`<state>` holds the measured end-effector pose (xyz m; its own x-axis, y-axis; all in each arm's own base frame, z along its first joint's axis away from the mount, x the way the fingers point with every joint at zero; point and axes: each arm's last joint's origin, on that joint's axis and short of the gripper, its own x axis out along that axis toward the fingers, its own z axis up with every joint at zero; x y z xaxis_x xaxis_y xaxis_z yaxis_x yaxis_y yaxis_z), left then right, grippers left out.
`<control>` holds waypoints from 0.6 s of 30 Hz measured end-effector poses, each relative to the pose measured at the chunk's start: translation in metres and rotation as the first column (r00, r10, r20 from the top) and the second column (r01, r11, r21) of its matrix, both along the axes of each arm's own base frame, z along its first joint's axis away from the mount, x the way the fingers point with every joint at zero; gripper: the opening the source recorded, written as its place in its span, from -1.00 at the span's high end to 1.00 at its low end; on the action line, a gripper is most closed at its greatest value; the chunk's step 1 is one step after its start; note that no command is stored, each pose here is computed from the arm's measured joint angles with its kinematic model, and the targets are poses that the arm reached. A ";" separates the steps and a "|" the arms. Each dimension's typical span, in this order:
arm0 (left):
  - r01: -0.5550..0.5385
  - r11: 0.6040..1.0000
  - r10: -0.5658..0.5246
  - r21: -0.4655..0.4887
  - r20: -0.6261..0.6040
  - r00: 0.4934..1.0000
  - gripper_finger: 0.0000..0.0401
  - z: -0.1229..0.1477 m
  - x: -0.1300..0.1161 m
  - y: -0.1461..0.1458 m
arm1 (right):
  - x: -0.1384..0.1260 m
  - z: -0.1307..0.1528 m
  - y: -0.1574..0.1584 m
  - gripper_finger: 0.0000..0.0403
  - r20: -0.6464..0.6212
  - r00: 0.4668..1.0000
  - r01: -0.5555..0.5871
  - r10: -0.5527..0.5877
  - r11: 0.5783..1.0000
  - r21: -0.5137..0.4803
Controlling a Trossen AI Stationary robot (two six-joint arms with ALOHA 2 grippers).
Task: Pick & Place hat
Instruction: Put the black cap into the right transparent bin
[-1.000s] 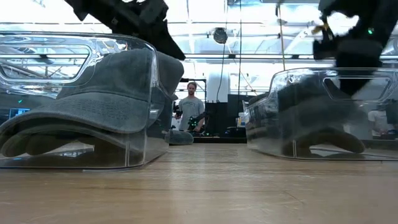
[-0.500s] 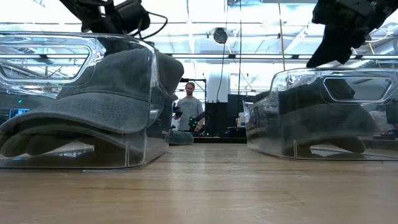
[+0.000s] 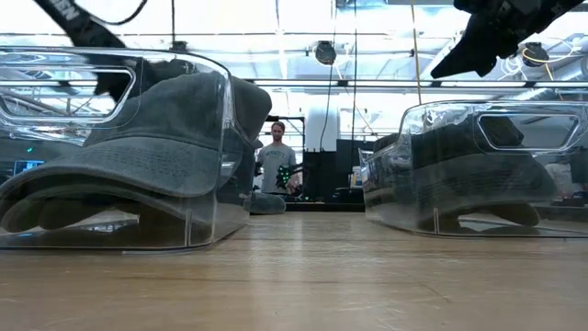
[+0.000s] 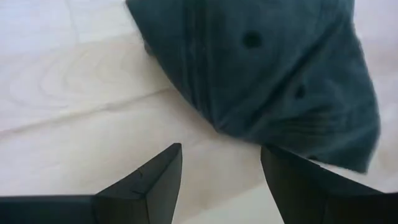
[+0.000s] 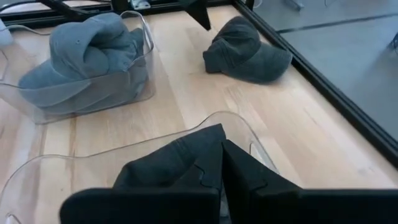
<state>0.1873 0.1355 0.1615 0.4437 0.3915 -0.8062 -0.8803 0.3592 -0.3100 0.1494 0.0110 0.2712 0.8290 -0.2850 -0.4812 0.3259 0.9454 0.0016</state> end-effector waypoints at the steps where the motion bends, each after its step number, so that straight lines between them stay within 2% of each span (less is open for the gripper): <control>1: -0.022 1.000 0.022 -0.001 0.020 1.000 -0.15 -0.002 -0.004 0.004 | 0.000 0.000 0.000 1.00 0.001 1.000 -0.004 0.004 1.000 -0.007; 6: -0.069 0.997 0.067 0.040 0.050 0.996 -0.15 0.000 -0.012 0.019 | 0.000 0.000 0.000 1.00 -0.003 1.000 -0.009 0.009 1.000 -0.015; 11: -0.122 0.988 0.105 0.091 0.169 0.980 -0.15 0.006 -0.015 0.034 | 0.000 0.000 0.000 1.00 -0.005 1.000 -0.013 0.012 1.000 -0.021; 13: -0.106 0.993 0.094 0.058 0.189 0.977 -0.15 0.003 -0.015 0.036 | 0.000 0.000 0.000 1.00 -0.005 1.000 -0.013 0.013 1.000 -0.021; 18: -0.143 0.990 0.143 0.001 0.103 0.984 -0.15 -0.018 -0.017 0.041 | 0.000 0.000 0.000 1.00 -0.005 1.000 -0.013 0.013 1.000 -0.019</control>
<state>0.1705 0.1762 0.1437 0.4626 0.4631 -0.7560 -0.8865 0.2348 -0.3986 0.1496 0.0110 0.2713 0.8302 -0.2837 -0.4798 0.3140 0.9493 -0.0181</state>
